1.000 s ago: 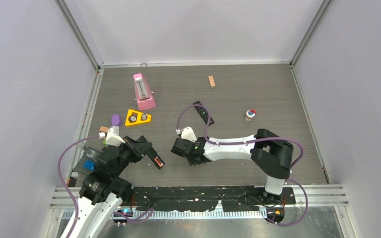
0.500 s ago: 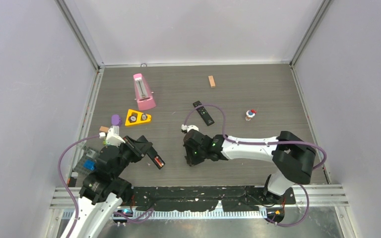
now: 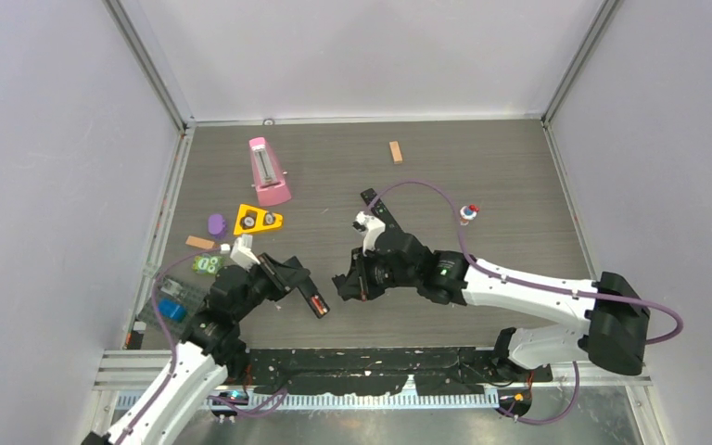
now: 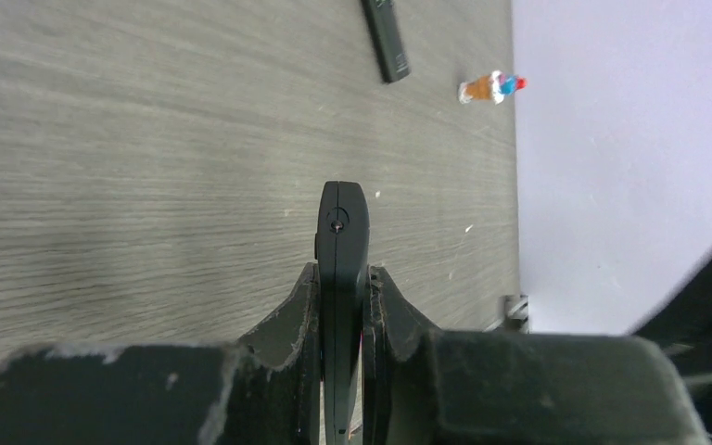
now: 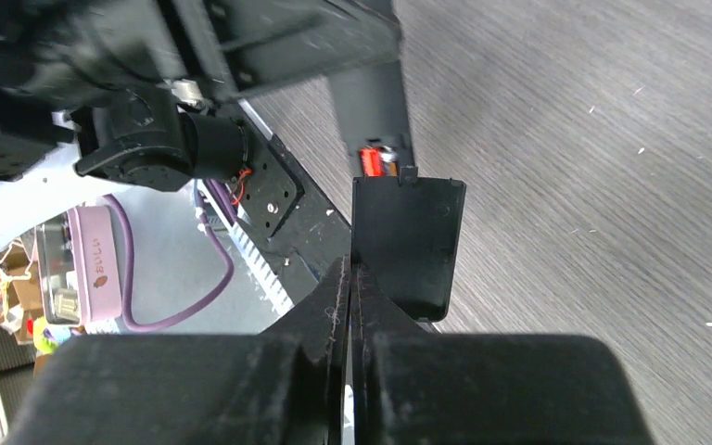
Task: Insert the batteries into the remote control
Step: Place the remote control at the center of the board.
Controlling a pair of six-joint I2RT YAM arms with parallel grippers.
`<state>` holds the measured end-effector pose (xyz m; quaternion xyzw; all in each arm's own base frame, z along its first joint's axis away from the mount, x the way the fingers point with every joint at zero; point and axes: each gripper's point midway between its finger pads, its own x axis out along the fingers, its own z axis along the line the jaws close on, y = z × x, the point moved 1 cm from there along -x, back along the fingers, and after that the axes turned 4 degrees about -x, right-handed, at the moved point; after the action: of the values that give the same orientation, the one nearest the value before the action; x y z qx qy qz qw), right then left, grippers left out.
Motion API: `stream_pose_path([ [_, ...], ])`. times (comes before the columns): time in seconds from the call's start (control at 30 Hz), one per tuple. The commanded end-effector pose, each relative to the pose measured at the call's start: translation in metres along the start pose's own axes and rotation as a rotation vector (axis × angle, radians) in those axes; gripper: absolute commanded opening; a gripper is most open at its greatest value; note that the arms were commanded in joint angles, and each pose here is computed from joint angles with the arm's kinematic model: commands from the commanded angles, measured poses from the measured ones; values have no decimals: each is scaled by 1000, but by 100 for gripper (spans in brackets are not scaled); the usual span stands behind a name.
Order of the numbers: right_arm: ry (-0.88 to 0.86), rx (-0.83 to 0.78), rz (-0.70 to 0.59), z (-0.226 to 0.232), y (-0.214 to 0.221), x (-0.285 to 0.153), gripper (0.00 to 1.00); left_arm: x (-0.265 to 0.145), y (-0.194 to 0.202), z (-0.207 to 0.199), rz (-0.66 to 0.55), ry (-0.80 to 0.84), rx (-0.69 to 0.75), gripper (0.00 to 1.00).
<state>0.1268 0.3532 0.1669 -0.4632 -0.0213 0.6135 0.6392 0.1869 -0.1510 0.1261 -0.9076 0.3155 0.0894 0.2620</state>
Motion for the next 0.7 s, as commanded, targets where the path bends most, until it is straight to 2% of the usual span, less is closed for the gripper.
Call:
stream_pose_path([
  [0.0, 47, 14, -67, -6, -11, -14, 5, 20, -5, -30, -15, 197, -58, 0],
  [0.23, 58, 23, -101, -8, -13, -23, 5, 48, -11, -40, -71, 209, -83, 0],
  [0.43, 56, 24, -120, -7, -15, -29, 5, 71, -12, -40, -110, 146, -93, 0],
  [0.67, 46, 22, -140, -5, -18, -35, 5, 96, -6, -32, -137, 97, -90, 12],
])
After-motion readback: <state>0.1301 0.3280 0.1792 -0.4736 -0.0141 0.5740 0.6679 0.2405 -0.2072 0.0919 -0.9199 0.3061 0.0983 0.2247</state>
